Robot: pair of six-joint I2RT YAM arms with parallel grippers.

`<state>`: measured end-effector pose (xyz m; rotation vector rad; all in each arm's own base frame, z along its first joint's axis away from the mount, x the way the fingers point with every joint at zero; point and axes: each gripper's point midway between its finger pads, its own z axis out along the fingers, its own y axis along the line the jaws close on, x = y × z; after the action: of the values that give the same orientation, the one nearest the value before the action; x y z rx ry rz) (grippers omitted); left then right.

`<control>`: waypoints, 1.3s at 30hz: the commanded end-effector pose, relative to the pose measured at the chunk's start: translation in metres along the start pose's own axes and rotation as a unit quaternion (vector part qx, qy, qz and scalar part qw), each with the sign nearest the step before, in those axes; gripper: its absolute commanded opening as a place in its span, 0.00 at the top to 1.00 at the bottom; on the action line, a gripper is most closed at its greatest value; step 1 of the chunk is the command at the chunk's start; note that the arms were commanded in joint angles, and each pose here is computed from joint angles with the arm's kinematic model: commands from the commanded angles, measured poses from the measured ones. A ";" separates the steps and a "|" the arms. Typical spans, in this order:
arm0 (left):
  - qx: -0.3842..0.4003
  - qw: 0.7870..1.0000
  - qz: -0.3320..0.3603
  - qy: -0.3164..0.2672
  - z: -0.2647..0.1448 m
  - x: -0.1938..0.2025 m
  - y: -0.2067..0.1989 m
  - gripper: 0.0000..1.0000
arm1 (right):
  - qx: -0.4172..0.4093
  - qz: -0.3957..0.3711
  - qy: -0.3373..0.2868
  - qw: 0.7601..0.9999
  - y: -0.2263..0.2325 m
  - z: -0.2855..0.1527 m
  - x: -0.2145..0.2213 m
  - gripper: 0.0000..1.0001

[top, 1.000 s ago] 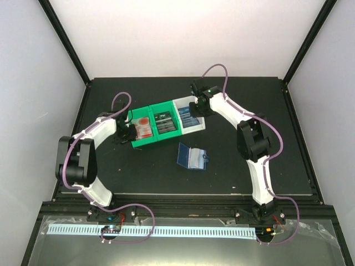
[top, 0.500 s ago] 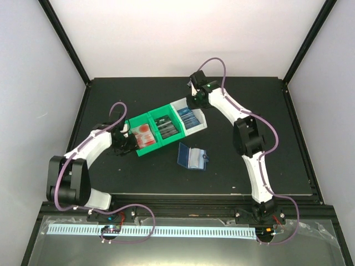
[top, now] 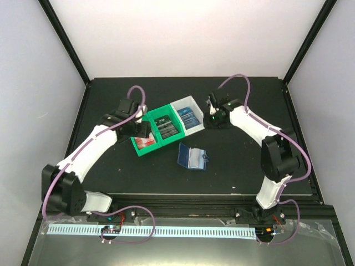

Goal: Put the credit cards into the card holder
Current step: Adjust the storage box at the center of the board.

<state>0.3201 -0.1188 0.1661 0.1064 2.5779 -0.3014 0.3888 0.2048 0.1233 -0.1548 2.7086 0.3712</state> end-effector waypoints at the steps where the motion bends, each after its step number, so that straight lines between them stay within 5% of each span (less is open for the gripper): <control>1: -0.079 0.988 0.131 0.032 0.030 -0.002 0.002 0.44 | 0.025 0.036 0.058 0.997 -0.017 0.027 0.039 0.61; 6: -0.114 0.978 0.169 0.051 0.057 -0.004 0.009 0.52 | 0.036 0.033 0.077 0.996 -0.022 0.040 0.042 0.62; 21: -0.186 0.950 0.240 0.070 0.100 -0.024 0.030 0.48 | 0.051 -0.006 0.023 0.998 -0.012 0.098 -0.034 0.62; 31: -0.205 0.953 0.206 0.084 0.109 -0.016 0.040 0.52 | 0.010 -0.010 0.000 1.000 0.014 0.119 -0.081 0.58; 39: -0.212 0.958 0.175 0.086 0.111 -0.013 0.057 0.60 | -0.010 0.003 0.009 1.000 0.019 0.118 -0.071 0.58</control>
<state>0.3854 -0.0996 0.0675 0.5236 2.6782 0.3991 0.5010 0.2566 0.0502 -0.1710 2.7175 0.3459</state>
